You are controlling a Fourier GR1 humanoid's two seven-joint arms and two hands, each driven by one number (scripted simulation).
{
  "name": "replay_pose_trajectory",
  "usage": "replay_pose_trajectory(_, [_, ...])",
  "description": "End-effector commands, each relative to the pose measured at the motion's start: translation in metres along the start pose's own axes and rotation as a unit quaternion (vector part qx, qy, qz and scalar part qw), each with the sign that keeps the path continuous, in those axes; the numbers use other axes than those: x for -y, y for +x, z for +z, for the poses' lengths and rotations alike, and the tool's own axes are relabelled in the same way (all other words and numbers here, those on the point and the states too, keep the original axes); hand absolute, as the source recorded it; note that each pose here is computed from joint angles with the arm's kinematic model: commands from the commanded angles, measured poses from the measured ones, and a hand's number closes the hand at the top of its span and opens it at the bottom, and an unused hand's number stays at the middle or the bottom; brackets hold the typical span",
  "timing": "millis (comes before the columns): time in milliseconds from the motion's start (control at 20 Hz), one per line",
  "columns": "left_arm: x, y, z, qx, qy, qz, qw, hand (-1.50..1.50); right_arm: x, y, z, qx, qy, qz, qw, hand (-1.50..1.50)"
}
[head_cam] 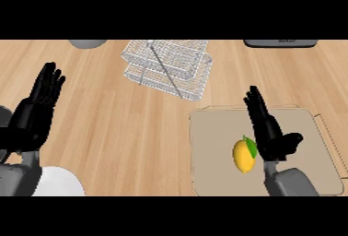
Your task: Pick the lemon from the tray and place it in the tiered basket
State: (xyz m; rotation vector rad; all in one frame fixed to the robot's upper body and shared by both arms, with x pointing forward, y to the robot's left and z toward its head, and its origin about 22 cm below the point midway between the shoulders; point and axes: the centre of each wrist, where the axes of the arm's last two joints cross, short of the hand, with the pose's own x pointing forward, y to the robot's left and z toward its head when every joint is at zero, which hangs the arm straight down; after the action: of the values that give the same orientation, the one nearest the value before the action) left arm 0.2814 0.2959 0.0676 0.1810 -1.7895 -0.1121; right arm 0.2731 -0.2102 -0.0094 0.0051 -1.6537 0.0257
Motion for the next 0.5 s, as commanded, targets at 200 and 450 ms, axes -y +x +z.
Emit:
replay_pose_trajectory(200, [0.0,-0.077,0.081,-0.202,0.061,-0.037,0.9767,0.0,0.092,0.059,0.005,0.118,-0.208,0.115,0.964,1.5])
replay_pose_trajectory(450, [0.014,-0.09,0.098,-0.257,0.08,-0.011,0.963,0.0,0.13,0.027,0.041,0.0,-0.516,0.022,0.857,-1.5])
